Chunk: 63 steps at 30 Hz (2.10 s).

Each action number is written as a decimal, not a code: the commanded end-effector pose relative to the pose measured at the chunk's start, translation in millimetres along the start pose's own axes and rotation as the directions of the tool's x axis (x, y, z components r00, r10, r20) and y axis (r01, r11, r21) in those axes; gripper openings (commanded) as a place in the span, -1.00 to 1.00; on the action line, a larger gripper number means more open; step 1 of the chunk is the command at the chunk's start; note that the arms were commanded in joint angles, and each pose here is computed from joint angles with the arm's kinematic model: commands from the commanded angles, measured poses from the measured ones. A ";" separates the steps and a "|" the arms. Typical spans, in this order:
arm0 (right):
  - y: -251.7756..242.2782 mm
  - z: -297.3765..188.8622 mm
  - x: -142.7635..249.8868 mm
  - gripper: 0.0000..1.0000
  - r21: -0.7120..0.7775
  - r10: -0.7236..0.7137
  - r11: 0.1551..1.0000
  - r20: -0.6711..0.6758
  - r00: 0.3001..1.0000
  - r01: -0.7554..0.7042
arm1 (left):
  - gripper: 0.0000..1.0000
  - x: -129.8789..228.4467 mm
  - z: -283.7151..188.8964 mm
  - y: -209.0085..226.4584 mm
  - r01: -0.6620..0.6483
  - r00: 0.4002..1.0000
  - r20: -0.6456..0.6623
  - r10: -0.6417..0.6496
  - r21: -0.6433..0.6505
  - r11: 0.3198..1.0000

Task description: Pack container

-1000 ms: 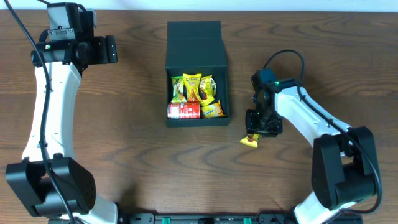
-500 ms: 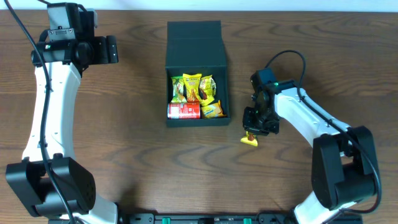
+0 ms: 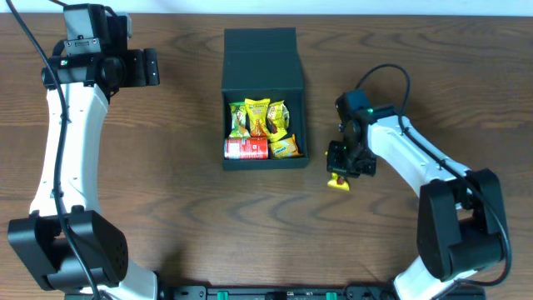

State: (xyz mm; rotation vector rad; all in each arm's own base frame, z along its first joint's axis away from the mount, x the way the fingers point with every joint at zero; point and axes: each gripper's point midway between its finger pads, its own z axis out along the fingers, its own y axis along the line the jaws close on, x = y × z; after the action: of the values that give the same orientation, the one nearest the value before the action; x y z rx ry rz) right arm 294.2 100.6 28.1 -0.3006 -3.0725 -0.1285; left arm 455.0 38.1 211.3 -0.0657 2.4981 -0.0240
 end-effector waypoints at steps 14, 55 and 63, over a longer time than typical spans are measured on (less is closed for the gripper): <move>131.2 -137.8 -80.8 -0.97 -0.143 -0.182 0.953 0.432 0.884 0.266 | 0.91 0.0 2.9 0.3 0.014 1.000 -0.007 -0.014 0.005 1.000; 141.1 -11.9 -96.2 -0.58 0.076 -0.086 0.995 0.347 0.934 0.064 | 0.90 -2.1 3.1 0.5 0.013 1.000 0.002 -0.013 0.004 1.000; 172.4 -98.3 -117.4 -0.35 0.016 -0.120 0.992 0.445 0.887 0.126 | 0.91 -2.0 3.1 0.5 0.013 1.000 0.001 -0.013 0.004 1.000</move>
State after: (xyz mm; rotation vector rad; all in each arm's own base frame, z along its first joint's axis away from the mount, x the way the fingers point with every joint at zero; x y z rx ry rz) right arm 429.2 227.1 88.1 -0.2038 -3.4625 -0.0295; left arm 456.0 37.6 212.0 -0.0635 2.4933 -0.0276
